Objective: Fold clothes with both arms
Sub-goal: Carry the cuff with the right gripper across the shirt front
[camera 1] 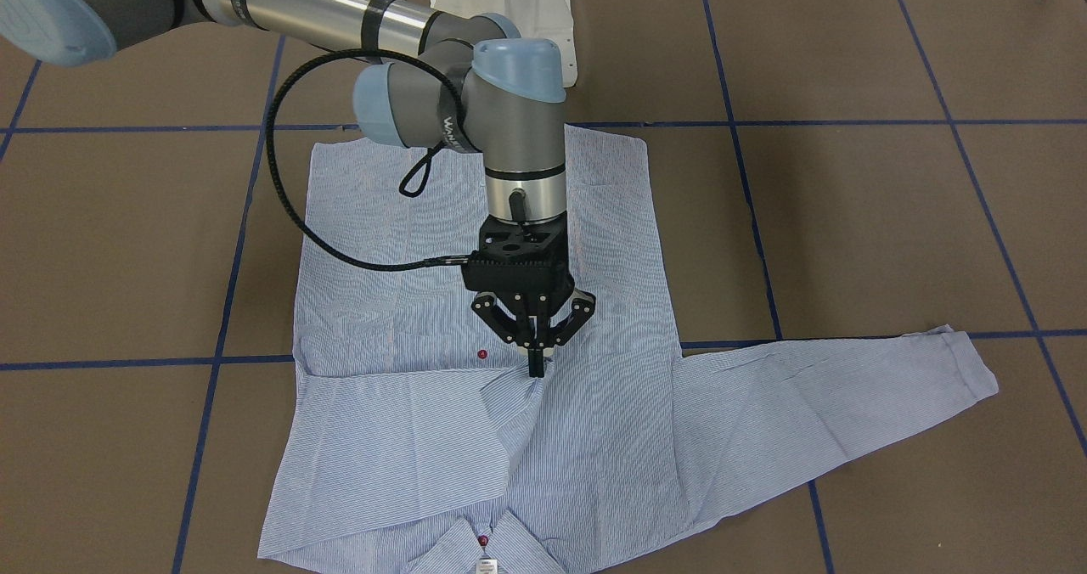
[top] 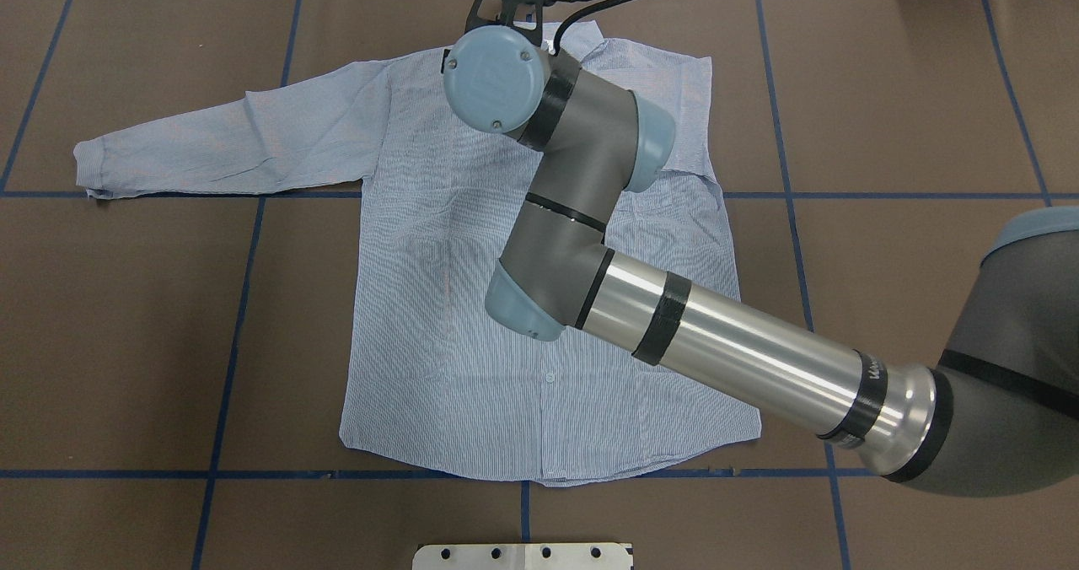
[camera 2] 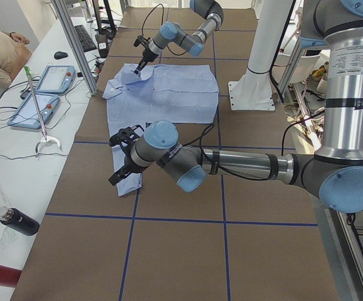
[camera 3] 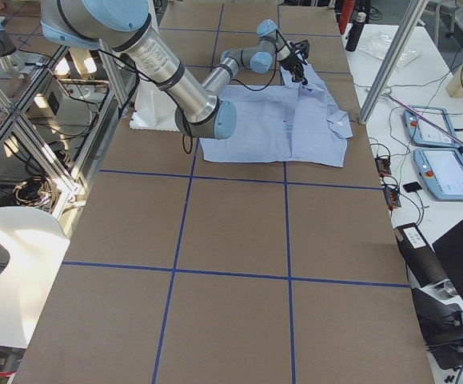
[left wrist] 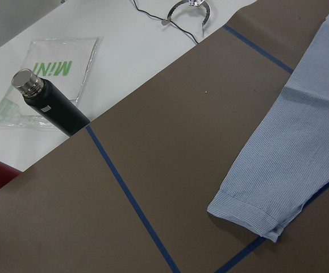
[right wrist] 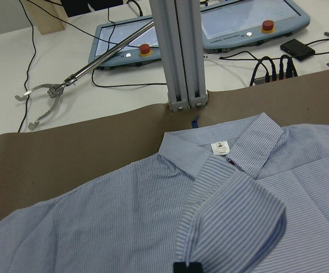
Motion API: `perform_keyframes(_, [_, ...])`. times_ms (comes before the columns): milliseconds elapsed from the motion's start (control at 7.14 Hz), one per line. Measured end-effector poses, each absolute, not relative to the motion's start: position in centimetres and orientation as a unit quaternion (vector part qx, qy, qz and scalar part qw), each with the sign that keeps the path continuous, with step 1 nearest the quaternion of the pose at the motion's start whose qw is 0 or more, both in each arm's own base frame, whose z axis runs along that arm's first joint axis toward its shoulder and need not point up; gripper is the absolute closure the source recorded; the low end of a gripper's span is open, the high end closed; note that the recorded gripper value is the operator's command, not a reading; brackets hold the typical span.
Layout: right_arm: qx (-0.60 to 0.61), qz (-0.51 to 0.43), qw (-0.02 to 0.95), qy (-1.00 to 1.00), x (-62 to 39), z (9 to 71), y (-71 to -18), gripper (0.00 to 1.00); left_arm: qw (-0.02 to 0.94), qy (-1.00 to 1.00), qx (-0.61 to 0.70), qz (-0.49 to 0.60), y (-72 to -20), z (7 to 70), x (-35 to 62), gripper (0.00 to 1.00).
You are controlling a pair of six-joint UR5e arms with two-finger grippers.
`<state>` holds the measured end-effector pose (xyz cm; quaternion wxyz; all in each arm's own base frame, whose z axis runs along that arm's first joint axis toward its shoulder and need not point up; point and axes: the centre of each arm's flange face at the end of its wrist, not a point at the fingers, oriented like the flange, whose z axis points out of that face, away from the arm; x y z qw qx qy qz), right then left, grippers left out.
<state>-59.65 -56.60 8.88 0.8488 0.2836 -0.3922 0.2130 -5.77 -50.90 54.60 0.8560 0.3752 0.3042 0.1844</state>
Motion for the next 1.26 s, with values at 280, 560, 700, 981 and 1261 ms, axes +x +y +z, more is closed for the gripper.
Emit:
perform_keyframes(280, [0.28,0.193,0.863,-0.374,-65.7,7.5,-54.2,0.01,0.856,0.304,0.375,0.184,-50.9,54.6,-5.8,0.0])
perform_keyframes(560, [0.27,0.186,0.877,-0.353,-69.3,4.7,-53.6,0.0,0.856,0.304,0.375,0.184,-50.9,54.6,-5.8,0.0])
perform_keyframes(700, [0.263,0.187,0.883,-0.341,-69.9,3.8,-53.6,0.0,0.856,0.304,0.374,0.184,-50.9,54.7,-5.8,0.0])
perform_keyframes(981, [0.25,0.189,0.895,-0.318,-69.2,3.8,-54.6,0.0,0.857,0.305,0.373,0.184,-51.0,54.9,-5.7,0.0])
perform_keyframes(1261, [0.188,0.19,0.903,-0.335,-63.8,5.2,-58.0,0.0,0.853,0.304,0.381,0.186,-51.3,55.2,-5.6,0.0])
